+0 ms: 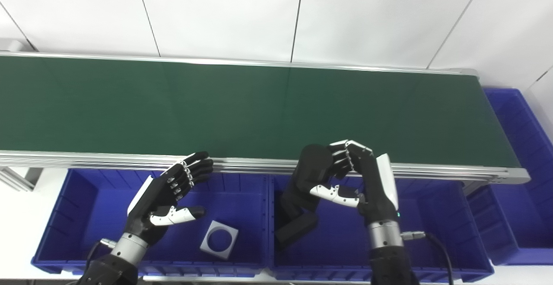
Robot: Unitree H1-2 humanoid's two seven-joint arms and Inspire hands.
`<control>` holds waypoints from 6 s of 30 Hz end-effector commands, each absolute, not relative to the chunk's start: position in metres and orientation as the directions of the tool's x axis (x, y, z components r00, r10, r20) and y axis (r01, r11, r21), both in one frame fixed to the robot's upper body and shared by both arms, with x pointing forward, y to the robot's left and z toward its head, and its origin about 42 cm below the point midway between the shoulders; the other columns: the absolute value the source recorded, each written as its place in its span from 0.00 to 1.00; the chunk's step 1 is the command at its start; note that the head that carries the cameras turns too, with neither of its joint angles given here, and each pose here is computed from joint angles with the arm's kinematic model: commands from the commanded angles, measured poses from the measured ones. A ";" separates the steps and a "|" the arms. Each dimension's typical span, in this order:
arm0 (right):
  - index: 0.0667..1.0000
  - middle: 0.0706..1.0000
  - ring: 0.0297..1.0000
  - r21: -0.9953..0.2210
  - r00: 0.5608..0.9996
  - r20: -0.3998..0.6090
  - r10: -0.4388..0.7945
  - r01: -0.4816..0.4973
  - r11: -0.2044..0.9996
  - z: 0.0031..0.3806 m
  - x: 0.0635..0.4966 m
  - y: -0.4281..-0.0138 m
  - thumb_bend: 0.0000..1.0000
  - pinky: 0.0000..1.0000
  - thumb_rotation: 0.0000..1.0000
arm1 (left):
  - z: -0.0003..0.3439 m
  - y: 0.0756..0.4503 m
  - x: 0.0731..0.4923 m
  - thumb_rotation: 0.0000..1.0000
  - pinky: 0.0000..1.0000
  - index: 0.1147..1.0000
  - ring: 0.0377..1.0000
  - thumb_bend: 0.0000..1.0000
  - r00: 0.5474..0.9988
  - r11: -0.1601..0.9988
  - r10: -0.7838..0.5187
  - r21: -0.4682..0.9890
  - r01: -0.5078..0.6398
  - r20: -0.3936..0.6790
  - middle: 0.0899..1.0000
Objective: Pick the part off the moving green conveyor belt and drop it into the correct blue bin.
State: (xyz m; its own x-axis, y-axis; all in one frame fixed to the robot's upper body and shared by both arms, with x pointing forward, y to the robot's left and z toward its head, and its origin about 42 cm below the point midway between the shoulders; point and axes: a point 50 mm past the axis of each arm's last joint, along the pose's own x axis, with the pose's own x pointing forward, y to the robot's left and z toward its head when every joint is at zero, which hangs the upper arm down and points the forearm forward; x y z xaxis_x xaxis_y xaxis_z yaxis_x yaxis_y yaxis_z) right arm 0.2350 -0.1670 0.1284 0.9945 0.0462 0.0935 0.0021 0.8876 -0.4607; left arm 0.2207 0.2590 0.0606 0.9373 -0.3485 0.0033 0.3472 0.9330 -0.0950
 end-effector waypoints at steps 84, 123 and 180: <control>0.87 0.85 0.84 -0.795 0.914 -0.362 0.182 -0.405 0.451 0.097 0.242 -0.181 0.88 0.75 0.66 | 0.080 0.292 0.227 0.26 0.83 0.79 0.81 1.00 0.942 0.934 -0.336 -0.125 0.333 0.005 0.78; 0.81 0.76 0.73 -0.503 0.948 -0.011 0.317 -0.279 0.818 0.124 0.225 -0.134 0.72 0.67 0.83 | 0.055 0.265 0.218 0.24 0.81 0.80 0.81 1.00 0.928 0.926 -0.371 -0.060 0.372 0.026 0.79; 0.88 0.85 0.84 -0.298 0.931 0.028 0.363 -0.339 0.892 0.046 0.223 -0.184 0.82 0.80 0.54 | 0.038 0.196 0.212 0.25 0.84 0.86 0.85 1.00 0.931 0.929 -0.365 -0.060 0.366 0.026 0.84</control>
State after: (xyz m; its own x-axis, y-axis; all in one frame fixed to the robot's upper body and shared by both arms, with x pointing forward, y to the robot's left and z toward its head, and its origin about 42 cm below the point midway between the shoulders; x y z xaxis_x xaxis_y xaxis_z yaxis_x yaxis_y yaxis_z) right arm 0.2147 -0.1872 0.0303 0.9395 0.3369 -0.0626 -0.3399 0.8932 -0.2943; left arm 0.2026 0.1991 0.0232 0.9316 -0.3617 -0.0353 0.3578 0.9299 -0.0847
